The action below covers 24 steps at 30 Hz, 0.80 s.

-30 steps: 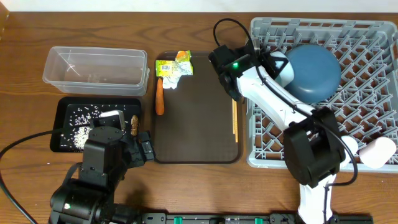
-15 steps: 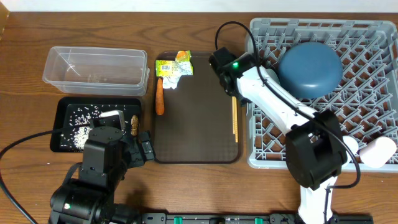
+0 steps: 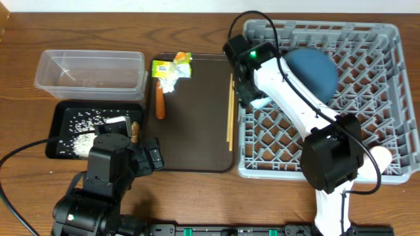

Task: Sort waste into correct bins and load items into the dishwasher rack
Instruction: 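Lower the bowl into the rack with right gripper and release it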

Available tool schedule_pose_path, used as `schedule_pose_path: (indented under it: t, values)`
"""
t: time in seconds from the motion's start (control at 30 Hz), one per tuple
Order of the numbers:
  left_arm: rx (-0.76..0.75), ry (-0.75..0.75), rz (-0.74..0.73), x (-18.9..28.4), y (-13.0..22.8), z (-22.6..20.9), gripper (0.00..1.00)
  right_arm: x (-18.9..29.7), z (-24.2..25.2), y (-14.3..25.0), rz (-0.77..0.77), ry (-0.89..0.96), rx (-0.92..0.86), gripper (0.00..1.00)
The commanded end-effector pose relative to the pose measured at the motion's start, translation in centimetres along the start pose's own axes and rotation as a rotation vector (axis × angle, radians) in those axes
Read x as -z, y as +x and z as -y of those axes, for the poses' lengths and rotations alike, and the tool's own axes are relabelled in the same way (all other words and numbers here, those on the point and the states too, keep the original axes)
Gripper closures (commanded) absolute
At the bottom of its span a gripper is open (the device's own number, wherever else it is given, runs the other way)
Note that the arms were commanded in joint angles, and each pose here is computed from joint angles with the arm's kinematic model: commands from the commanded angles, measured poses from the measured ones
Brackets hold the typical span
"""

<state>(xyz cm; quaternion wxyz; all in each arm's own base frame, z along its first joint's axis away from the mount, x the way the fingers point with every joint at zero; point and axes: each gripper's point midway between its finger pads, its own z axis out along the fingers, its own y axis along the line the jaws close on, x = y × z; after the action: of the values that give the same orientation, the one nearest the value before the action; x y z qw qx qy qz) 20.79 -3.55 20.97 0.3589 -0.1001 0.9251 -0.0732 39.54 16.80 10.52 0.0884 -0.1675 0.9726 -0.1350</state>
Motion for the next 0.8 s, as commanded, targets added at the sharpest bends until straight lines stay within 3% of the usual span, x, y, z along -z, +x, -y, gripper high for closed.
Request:
schedule_pose_path:
  t: [0.0,0.27,0.3,0.33,0.37,0.43,0.63,0.77]
  values:
    - [0.006,0.0,0.017,0.5,-0.6,0.0,0.02,2.3,-3.7,-1.3,0.038,-0.16,0.02,0.01]
    - [0.006,0.0,0.017,0.5,-0.6,0.0,0.02,5.5,-2.7,-1.7,0.056,-0.173,0.013,0.03]
    - [0.006,0.0,0.016,0.5,-0.6,0.0,0.02,5.6,-3.2,-1.7,0.054,-0.191,0.017,0.11]
    - [0.006,0.0,0.017,0.5,-0.6,0.0,0.02,5.7,-3.7,-1.6,0.051,-0.212,0.021,0.28]
    - [0.006,0.0,0.017,0.5,-0.6,0.0,0.02,5.8,-4.4,-1.5,0.048,-0.241,0.026,0.55]
    - [0.006,0.0,0.017,0.5,-0.6,0.0,0.02,5.4,-5.1,-1.5,0.044,-0.26,0.001,0.97]
    - [0.006,0.0,0.016,0.5,-0.6,0.0,0.02,3.7,-10.6,-1.4,0.038,-0.439,-0.031,0.99]
    - [0.006,0.0,0.016,0.5,-0.6,0.0,0.02,-0.2,-10.6,0.2,-0.004,-0.326,-0.12,0.99]
